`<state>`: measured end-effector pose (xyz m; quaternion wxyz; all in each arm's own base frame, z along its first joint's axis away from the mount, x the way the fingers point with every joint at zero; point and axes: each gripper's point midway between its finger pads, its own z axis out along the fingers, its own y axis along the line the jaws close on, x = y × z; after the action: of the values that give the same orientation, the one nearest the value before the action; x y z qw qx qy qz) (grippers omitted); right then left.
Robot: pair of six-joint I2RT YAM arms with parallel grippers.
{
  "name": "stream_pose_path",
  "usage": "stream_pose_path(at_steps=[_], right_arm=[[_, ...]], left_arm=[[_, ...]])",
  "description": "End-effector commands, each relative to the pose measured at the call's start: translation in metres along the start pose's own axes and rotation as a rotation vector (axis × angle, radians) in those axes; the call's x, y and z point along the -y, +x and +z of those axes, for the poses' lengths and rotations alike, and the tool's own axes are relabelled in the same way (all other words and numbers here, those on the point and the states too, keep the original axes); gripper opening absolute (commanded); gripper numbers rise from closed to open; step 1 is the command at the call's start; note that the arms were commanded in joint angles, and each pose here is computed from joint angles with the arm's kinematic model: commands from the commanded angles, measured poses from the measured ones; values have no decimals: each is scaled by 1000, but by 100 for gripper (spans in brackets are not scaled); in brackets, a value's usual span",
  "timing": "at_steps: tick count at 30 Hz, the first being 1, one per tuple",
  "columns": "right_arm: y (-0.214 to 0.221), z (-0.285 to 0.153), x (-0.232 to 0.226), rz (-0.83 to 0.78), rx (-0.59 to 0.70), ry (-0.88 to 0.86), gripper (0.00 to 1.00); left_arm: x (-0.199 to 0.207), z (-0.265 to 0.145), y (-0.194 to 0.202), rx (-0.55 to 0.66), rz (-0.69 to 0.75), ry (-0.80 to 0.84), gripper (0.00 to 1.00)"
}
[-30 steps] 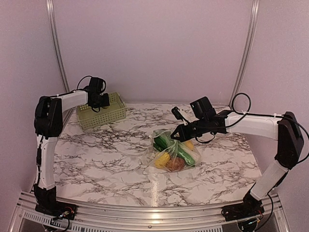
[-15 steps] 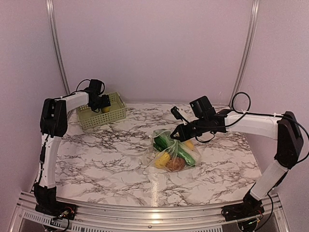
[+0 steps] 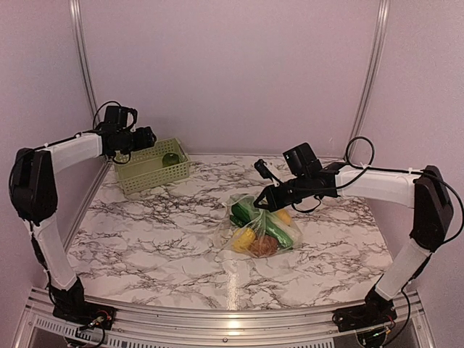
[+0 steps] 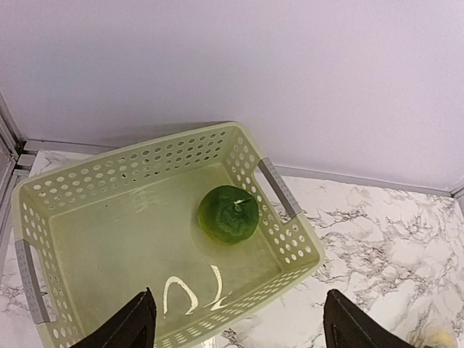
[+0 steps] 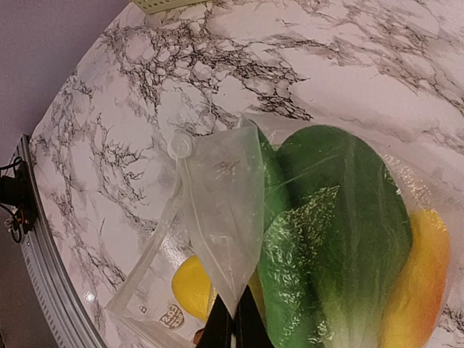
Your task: Open the zip-top bag and remove the fake food
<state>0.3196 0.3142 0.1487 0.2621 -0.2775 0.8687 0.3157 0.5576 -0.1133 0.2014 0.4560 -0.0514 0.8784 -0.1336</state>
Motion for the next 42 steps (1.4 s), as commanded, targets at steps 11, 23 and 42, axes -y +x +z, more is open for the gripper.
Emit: stream_pose_path(at_steps=[11, 23, 42], right_arm=[[-5, 1, -2, -17, 9, -33, 0], [8, 7, -5, 22, -23, -45, 0], [41, 17, -18, 57, -79, -55, 0]], left_arm=[[122, -131, 117, 44, 326, 460, 79], [206, -155, 241, -76, 554, 701, 75], [287, -130, 338, -196, 759, 822, 65]])
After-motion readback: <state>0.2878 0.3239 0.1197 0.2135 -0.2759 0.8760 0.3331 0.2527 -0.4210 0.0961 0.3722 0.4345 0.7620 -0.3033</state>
